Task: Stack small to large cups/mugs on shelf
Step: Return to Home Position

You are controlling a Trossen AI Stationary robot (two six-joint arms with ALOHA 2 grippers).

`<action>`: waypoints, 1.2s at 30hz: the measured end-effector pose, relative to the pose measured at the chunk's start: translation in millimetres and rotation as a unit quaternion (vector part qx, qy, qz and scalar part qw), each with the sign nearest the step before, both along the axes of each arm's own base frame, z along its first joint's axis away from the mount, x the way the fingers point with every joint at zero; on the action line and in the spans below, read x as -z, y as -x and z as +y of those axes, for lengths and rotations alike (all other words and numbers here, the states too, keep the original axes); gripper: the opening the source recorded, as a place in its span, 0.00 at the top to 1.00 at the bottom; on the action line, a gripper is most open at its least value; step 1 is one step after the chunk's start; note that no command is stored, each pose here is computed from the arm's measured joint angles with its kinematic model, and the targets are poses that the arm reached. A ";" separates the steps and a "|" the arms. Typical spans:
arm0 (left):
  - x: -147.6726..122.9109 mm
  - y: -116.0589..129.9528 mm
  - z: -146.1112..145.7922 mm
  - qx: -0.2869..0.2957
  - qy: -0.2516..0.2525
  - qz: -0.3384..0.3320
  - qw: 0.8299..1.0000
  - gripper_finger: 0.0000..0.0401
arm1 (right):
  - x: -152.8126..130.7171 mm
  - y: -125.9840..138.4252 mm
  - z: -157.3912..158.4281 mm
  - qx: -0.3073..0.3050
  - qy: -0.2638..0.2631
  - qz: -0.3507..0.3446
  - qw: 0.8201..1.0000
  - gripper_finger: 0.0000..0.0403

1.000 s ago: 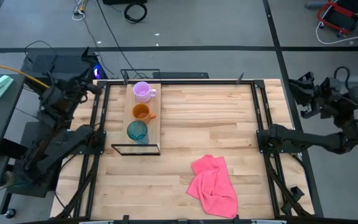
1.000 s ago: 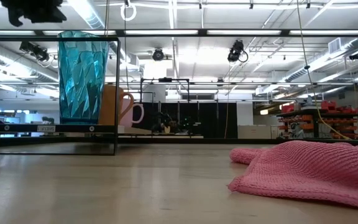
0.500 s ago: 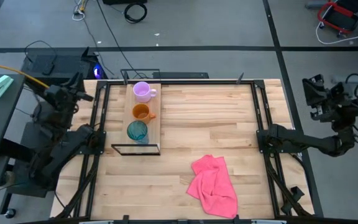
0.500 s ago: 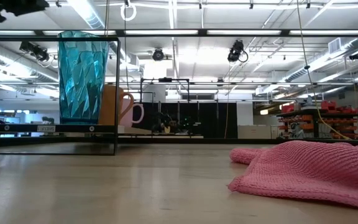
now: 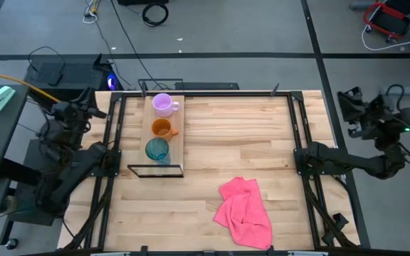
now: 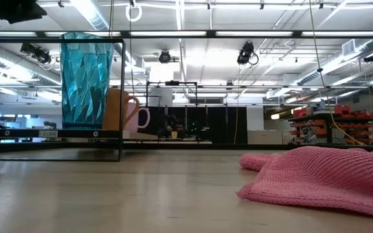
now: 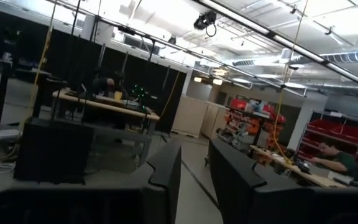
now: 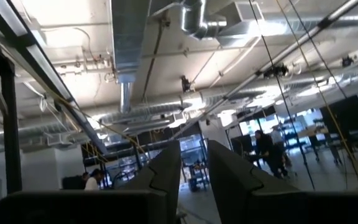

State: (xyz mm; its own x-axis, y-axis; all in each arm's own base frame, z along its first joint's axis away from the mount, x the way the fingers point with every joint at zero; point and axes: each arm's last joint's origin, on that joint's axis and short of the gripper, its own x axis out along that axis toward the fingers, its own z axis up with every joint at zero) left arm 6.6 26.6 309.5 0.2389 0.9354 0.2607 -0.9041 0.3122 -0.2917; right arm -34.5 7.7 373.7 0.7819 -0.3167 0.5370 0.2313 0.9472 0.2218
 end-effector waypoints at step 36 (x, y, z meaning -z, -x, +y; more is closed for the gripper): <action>89.9 -32.5 43.8 0.033 0.090 -0.002 0.995 0.77 | 93.9 -87.3 -25.5 -0.061 -0.121 0.045 0.990 0.78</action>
